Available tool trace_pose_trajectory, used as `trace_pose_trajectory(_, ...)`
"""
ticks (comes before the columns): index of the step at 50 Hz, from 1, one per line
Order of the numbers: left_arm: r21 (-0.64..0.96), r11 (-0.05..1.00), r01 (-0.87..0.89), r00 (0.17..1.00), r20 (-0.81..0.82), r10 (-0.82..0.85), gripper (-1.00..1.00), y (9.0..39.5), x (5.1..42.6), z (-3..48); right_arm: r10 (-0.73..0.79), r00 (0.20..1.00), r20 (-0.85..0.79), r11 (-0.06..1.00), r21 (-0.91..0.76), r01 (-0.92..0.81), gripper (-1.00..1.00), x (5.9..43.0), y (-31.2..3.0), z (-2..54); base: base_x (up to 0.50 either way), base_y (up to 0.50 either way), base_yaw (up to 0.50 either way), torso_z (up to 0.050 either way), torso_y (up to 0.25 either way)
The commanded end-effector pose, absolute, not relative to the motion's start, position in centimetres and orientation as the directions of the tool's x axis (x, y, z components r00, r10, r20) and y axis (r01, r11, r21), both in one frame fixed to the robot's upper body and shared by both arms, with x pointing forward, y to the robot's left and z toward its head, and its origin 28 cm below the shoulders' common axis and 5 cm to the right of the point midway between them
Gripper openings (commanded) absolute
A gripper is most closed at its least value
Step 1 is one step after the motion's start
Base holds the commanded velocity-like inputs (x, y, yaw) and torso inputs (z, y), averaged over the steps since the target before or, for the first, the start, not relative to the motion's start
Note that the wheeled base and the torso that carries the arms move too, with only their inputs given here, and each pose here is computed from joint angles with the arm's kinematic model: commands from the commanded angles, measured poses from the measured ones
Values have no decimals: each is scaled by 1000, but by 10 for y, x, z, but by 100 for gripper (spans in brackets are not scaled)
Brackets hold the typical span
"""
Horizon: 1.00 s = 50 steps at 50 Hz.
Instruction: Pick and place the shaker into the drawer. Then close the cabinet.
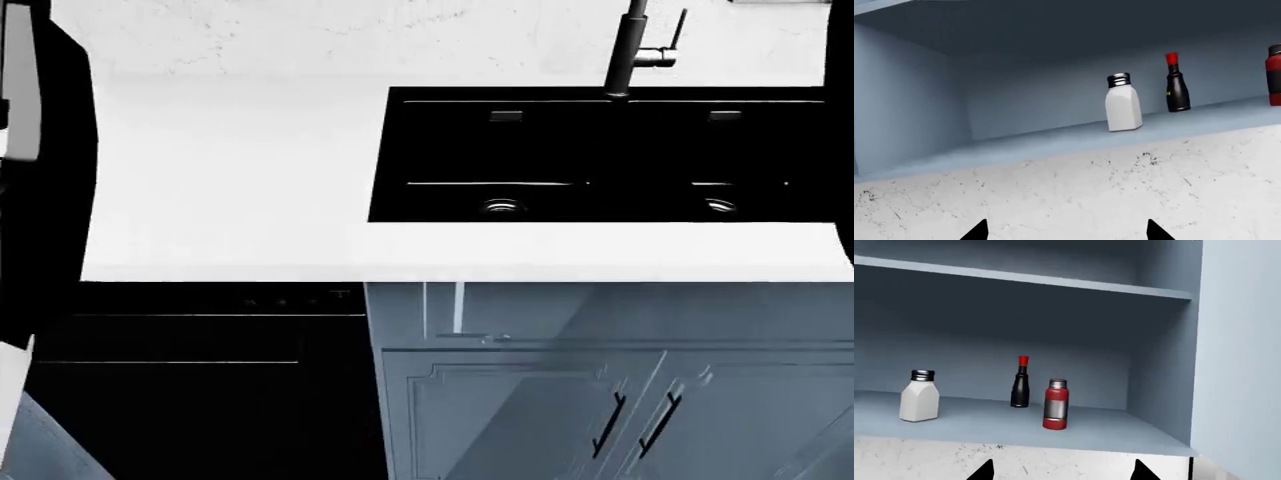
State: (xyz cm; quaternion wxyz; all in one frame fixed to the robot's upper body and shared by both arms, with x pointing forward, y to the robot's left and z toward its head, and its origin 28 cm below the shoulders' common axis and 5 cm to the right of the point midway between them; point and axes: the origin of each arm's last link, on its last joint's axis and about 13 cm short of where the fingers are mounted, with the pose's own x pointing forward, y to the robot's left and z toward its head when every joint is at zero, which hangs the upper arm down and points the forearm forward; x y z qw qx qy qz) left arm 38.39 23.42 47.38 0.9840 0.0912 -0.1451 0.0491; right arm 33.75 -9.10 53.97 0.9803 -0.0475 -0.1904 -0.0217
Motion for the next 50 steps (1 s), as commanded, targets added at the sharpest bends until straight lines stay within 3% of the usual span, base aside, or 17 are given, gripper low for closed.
trace_pose_trajectory(1, 117, 992, -51, 968, 251, 20, 100, 226, 372, 495, 6, 949, 315, 990, -138, 39, 100, 319, -89, 559, 0, 0, 0, 50, 21)
trace_pose_trajectory(19, 83, 996, 44, 913, 402, -74, 100, 211, 348, 536, 18, 944, 331, 986, -164, 39, 100, 314, -86, 564, 6, 0, 0, 6, 2)
trace_pose_trajectory(50, 67, 997, -25, 919, 395, -4, 100, 218, 359, 523, 53, 945, 324, 980, -197, 13, 100, 321, -85, 558, 497, -64, 0, 0, 0)
